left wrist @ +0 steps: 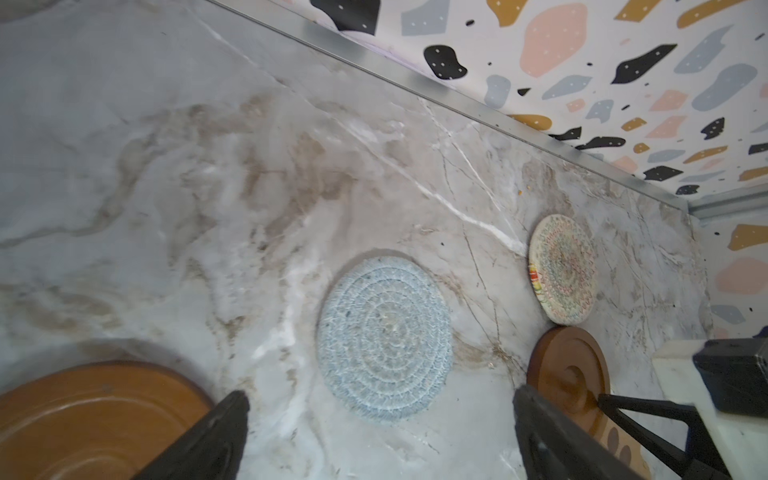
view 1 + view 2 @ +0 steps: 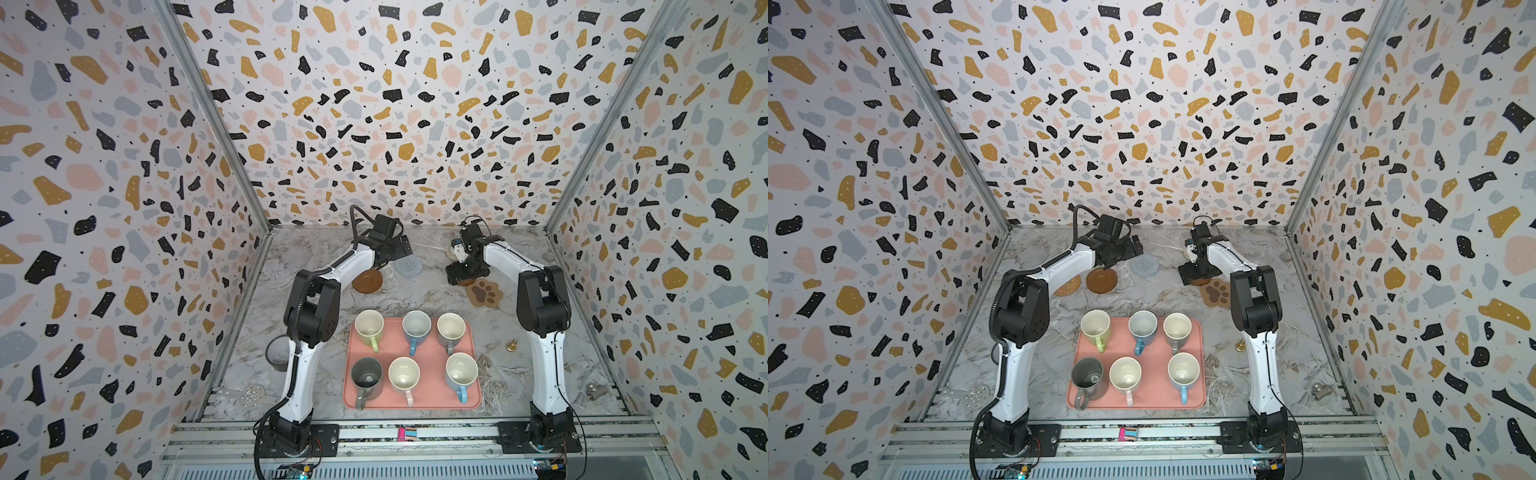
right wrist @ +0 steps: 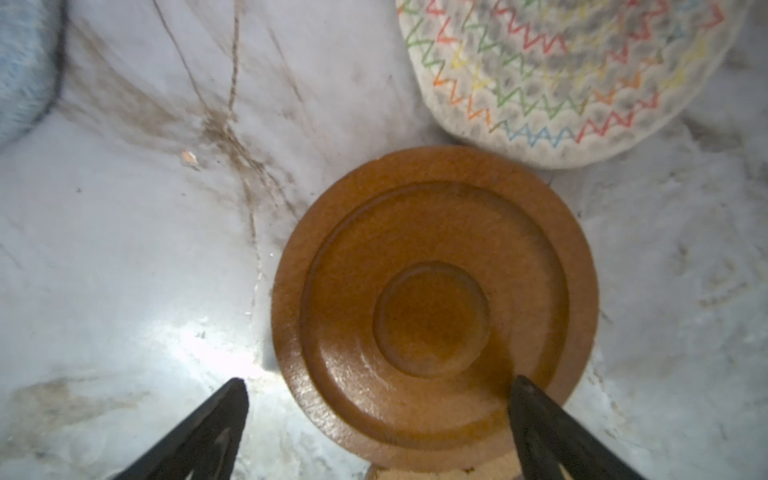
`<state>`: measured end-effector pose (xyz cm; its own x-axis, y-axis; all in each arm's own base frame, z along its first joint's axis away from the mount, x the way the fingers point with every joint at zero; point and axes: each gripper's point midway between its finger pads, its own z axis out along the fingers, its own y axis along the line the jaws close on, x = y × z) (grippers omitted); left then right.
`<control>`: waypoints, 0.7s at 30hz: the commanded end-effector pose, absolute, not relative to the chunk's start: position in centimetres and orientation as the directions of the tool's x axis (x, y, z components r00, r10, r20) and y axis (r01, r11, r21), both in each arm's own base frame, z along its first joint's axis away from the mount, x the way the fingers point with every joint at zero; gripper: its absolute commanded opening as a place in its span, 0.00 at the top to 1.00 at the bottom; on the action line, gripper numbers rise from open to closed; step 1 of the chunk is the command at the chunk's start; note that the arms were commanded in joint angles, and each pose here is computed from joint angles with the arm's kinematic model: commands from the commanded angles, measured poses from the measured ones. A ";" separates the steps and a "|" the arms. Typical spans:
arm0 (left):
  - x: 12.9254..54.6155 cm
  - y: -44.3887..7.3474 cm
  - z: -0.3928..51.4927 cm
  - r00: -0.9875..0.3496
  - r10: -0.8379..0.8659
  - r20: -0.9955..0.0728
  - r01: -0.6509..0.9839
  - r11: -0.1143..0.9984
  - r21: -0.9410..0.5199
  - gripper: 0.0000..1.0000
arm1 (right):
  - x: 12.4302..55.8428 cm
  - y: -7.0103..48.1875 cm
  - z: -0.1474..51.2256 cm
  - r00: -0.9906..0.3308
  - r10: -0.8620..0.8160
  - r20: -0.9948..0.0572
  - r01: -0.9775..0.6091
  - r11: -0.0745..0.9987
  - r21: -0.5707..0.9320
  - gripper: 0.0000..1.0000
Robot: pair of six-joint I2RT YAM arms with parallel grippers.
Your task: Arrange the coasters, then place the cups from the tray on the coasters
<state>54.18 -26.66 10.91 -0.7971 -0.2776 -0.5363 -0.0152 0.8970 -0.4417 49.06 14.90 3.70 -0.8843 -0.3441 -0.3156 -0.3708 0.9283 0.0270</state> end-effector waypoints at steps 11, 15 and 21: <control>54.9 -33.4 9.7 -0.827 -0.210 -0.522 0.124 0.836 -0.534 0.00 | 54.6 12.1 18.1 -0.745 0.097 -0.660 -0.255 0.873 0.416 0.01; 55.1 -34.6 8.9 -0.835 -0.204 -0.510 0.139 0.819 -0.556 0.00 | 54.7 10.7 19.2 -0.709 0.247 -0.660 -0.220 0.813 0.540 0.01; 55.5 -35.5 8.1 -0.837 -0.204 -0.508 0.148 0.809 -0.569 0.00 | 53.6 10.2 18.1 -0.716 0.309 -0.626 -0.185 0.781 0.597 0.01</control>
<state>54.89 -34.11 6.59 -0.8549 -0.1966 -0.4801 0.1073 0.8384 -0.5344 53.71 9.21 16.50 -0.7332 0.2668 -0.6255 -0.1601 0.8262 0.5401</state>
